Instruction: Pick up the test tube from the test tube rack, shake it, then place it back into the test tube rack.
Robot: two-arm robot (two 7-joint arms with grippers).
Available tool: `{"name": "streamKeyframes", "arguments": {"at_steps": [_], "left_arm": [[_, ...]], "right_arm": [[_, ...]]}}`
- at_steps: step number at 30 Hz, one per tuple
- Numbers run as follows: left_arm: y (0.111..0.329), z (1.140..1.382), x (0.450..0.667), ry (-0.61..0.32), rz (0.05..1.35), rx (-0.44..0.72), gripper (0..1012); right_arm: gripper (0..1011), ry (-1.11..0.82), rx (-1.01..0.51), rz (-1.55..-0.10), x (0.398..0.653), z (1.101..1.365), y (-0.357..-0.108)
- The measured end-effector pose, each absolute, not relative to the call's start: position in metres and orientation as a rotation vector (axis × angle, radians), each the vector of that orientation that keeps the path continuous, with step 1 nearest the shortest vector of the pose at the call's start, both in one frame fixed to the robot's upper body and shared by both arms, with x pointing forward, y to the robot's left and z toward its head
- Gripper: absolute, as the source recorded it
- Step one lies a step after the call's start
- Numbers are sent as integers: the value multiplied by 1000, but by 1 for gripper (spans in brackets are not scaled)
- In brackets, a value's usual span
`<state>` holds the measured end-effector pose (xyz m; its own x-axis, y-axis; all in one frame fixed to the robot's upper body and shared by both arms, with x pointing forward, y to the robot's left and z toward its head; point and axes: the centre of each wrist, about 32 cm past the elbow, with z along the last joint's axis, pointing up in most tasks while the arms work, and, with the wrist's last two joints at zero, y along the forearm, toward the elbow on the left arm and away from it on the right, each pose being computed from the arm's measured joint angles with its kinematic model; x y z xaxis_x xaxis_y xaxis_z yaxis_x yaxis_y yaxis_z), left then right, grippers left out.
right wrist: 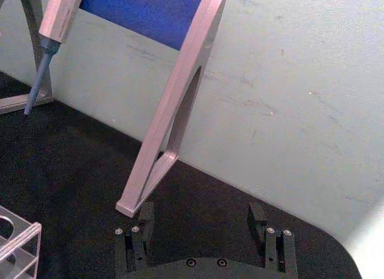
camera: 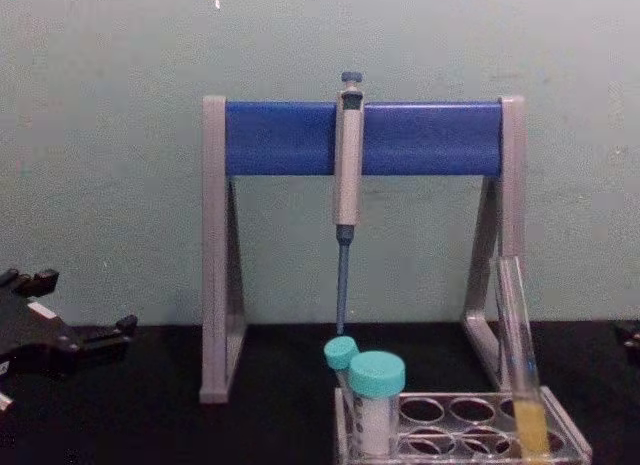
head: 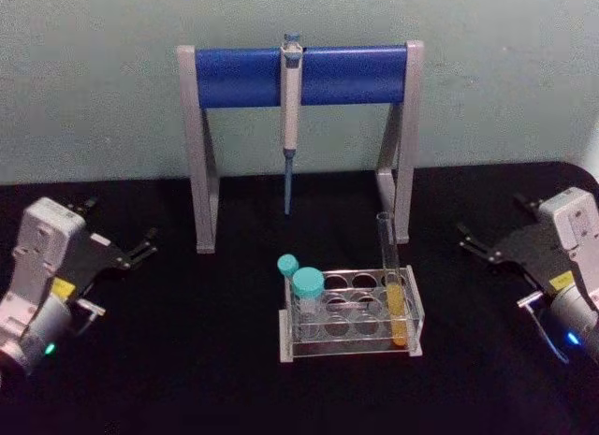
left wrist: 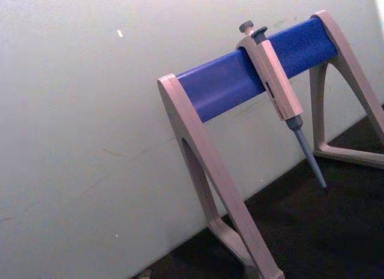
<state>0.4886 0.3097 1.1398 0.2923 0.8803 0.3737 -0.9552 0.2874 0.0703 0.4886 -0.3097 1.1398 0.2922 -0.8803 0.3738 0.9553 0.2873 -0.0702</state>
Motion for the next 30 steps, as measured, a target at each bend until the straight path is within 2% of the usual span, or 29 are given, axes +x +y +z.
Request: {"name": "streamKeyframes", "arguments": {"at_steps": [30], "left_arm": [[310,1140,489,-285,1248,304,1001]], "right_arm": [[1000,-285,-304,-1248,489,1140,-310]]}}
